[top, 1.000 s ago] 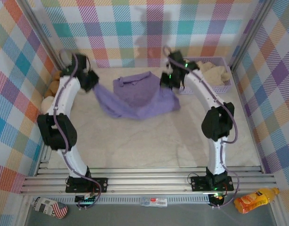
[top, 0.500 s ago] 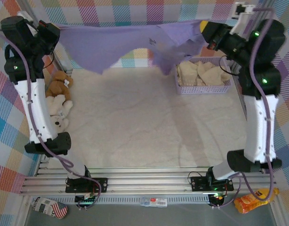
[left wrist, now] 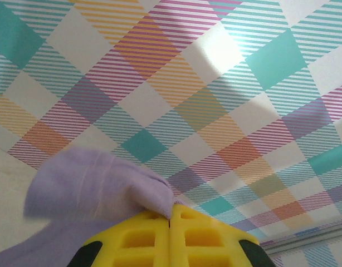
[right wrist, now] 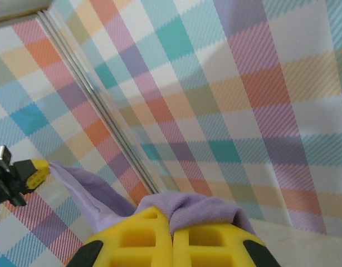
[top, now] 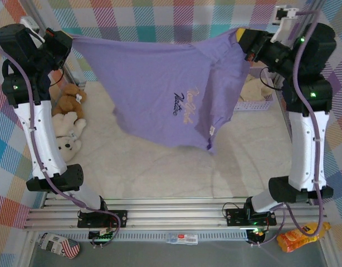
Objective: Fold and stack the mixed laundry pile
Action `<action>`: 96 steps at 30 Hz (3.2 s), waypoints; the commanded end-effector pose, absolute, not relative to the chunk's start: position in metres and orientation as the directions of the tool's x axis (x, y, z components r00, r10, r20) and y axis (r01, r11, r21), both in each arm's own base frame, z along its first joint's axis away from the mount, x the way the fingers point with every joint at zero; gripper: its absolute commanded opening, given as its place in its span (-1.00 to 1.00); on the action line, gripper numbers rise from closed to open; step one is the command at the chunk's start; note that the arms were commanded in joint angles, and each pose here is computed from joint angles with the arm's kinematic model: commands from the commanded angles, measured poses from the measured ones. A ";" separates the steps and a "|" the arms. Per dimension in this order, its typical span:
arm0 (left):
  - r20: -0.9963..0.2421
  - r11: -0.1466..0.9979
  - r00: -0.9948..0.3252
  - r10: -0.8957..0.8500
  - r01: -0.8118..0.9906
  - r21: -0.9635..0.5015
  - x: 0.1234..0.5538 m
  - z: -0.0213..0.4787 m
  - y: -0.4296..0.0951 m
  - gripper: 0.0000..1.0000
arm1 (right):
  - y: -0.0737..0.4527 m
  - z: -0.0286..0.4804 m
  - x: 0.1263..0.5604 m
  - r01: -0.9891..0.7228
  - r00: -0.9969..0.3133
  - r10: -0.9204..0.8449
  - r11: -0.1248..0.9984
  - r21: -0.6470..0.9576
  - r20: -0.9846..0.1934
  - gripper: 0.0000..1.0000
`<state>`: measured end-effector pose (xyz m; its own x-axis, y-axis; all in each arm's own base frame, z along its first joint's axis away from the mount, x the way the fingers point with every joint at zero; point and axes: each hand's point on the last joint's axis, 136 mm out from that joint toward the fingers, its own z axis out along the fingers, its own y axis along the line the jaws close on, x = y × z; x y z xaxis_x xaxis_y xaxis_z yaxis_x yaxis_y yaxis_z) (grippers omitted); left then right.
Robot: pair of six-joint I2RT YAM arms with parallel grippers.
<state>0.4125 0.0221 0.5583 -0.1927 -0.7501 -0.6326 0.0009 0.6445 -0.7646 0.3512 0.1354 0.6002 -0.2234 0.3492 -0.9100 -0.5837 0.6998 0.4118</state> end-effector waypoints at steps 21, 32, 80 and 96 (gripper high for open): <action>-0.707 0.746 0.258 -0.658 0.349 -0.567 0.216 0.729 -0.004 -1.00 | 0.117 0.734 0.131 -0.774 0.213 0.414 0.624 0.106 -0.885 -1.00; -0.700 0.727 0.214 -0.682 0.308 -0.614 0.242 0.710 0.003 -1.00 | 0.116 0.716 0.186 -0.728 0.150 0.417 0.660 0.185 -0.897 -1.00; -0.201 0.708 -0.693 -0.692 -0.597 -0.377 0.430 0.082 -0.031 1.00 | 0.179 0.144 0.421 -0.071 -0.919 0.113 0.895 0.440 -0.377 0.78; -0.189 0.791 -0.770 -0.609 -0.607 -0.075 0.443 0.001 0.009 0.99 | 0.136 0.024 0.421 0.194 -0.938 0.262 0.939 0.282 -0.226 0.98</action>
